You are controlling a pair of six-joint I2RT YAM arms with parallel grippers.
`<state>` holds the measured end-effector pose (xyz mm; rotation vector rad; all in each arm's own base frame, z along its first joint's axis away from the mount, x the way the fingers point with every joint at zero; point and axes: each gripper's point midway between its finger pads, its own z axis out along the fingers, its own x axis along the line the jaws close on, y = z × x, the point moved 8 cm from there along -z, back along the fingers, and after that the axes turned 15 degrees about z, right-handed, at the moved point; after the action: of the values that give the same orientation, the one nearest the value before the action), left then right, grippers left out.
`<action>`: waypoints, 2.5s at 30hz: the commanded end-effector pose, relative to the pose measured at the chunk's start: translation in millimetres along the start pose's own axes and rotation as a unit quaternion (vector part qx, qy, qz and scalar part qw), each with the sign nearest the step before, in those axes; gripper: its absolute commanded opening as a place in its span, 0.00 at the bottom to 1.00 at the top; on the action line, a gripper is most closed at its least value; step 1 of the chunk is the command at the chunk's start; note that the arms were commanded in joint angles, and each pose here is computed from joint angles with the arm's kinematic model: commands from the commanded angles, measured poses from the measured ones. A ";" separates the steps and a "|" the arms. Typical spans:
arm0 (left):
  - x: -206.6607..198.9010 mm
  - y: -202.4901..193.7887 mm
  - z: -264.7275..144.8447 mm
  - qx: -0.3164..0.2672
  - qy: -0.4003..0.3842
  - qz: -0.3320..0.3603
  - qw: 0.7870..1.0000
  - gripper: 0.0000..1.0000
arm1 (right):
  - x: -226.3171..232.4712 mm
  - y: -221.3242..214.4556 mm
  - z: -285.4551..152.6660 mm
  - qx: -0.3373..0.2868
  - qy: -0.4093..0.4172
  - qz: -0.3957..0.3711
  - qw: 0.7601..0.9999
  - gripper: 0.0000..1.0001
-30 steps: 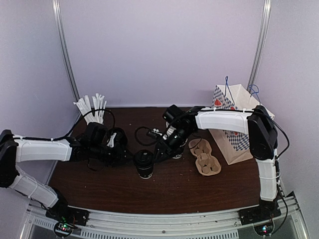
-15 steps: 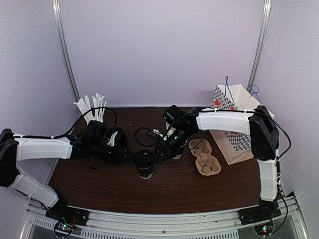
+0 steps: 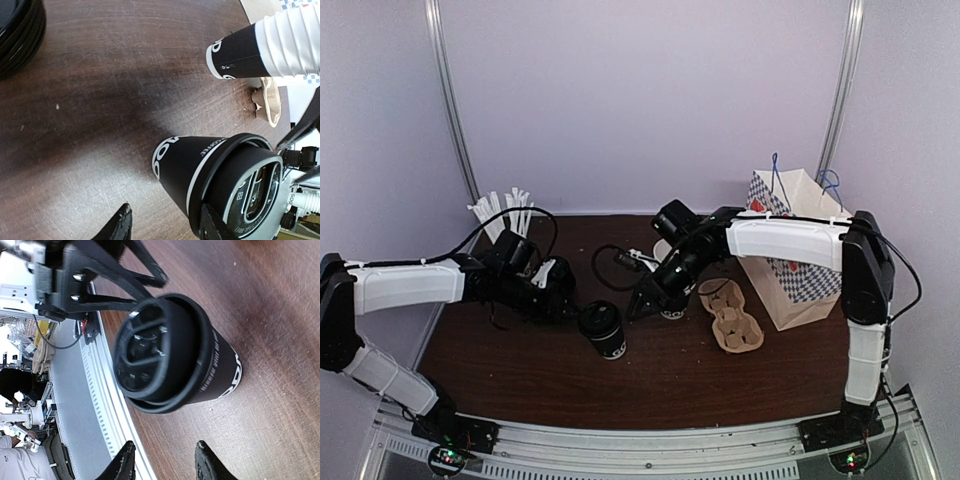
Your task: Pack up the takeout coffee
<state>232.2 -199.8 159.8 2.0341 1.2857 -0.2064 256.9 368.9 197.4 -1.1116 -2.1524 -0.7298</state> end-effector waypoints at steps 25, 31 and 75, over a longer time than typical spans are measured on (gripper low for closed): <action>8.5 -29.1 12.4 0.071 -0.008 -0.027 0.997 0.47 | 1.1 -8.5 38.8 -0.010 0.018 0.069 0.997 0.43; 8.0 -29.4 11.5 0.070 -0.009 -0.028 0.997 0.47 | -7.0 -5.7 49.2 -0.003 0.018 0.090 0.996 0.42; -63.1 62.5 -70.5 -0.083 0.002 0.191 0.978 0.69 | 83.6 -17.0 -71.9 -0.024 0.028 -0.158 0.987 0.57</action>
<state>251.4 -212.4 251.0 2.0446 1.0088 0.0061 238.7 368.0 248.8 -1.0295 -2.2628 -0.8253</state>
